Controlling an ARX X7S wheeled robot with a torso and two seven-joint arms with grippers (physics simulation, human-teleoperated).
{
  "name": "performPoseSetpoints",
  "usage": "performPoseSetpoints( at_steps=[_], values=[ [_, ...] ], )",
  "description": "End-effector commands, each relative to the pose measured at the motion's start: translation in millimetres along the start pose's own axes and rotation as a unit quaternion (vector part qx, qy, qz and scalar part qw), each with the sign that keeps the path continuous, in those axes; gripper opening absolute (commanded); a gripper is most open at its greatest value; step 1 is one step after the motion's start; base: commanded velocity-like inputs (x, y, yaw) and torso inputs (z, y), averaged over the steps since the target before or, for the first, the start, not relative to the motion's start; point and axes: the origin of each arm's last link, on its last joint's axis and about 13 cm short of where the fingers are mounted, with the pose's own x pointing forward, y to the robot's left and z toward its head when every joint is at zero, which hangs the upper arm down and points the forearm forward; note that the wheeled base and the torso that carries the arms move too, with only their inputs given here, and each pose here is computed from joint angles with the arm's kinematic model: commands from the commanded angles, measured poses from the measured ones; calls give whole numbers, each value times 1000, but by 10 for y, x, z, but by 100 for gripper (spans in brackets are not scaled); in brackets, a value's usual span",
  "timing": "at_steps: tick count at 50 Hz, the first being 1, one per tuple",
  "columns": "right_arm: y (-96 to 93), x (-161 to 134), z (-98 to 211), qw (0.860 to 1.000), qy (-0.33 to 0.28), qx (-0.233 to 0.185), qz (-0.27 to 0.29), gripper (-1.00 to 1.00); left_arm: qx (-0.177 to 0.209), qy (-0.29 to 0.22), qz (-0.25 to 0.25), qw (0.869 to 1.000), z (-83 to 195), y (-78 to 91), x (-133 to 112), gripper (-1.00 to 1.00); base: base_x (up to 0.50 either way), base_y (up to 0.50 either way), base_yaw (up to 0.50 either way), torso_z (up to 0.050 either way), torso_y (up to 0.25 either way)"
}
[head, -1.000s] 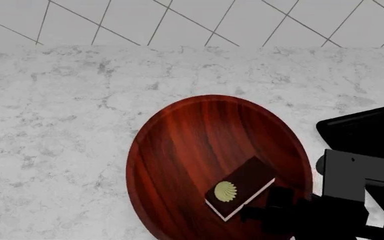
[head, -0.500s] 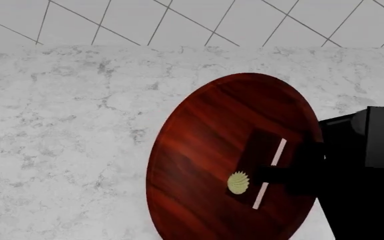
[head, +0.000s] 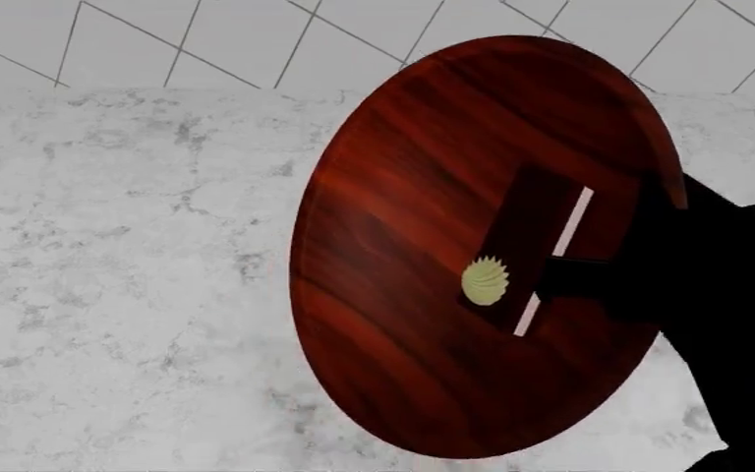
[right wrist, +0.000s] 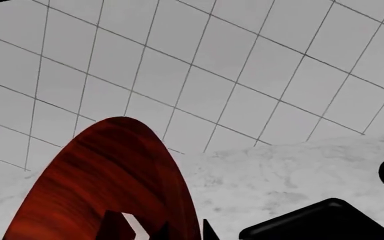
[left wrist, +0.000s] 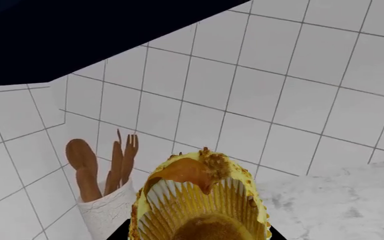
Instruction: Pick up the bowl with cake and place it on the tray. Pick up the cupcake and place it on the tray.
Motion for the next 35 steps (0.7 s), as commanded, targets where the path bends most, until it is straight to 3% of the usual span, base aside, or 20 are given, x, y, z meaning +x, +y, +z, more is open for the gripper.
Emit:
performPoseSetpoints(
  at_steps=[1, 35],
  values=[
    [94, 64, 20, 999, -29, 12, -7, -100, -2, -4, 0, 1000, -5, -2, 13, -100, 0, -500, 0, 0, 0],
    [154, 98, -26, 999, -32, 35, -17, -100, 5, -5, -4, 1000, 12, 7, 27, -100, 0, -500, 0, 0, 1]
  ],
)
